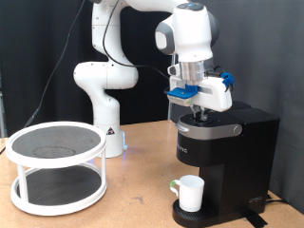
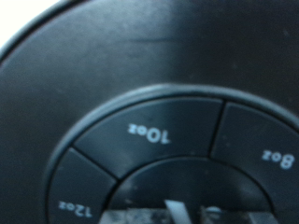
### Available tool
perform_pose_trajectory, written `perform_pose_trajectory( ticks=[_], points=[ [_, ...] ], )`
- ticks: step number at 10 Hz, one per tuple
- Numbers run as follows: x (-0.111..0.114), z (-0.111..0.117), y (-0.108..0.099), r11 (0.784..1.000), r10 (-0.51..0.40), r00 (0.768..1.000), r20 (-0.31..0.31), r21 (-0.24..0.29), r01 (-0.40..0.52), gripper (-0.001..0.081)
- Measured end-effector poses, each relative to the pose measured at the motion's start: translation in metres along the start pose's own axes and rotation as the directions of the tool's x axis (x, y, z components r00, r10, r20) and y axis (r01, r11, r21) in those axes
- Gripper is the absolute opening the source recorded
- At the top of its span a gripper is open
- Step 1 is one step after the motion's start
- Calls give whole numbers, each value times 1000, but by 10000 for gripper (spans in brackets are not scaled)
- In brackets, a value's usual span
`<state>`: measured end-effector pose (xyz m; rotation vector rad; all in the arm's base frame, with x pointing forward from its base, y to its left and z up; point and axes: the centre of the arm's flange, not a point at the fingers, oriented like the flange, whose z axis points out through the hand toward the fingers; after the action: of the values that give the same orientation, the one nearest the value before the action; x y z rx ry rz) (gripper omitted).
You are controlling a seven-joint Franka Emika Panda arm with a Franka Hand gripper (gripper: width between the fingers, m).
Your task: Make a cup of coffee with the keurig machine
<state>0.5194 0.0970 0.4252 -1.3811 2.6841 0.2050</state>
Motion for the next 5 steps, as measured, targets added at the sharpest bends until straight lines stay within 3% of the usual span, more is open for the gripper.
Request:
perform_pose_trajectory(
  ticks=[5],
  points=[
    [-4,2,-9,996,8,999,-36,-93,-11,0]
  ],
)
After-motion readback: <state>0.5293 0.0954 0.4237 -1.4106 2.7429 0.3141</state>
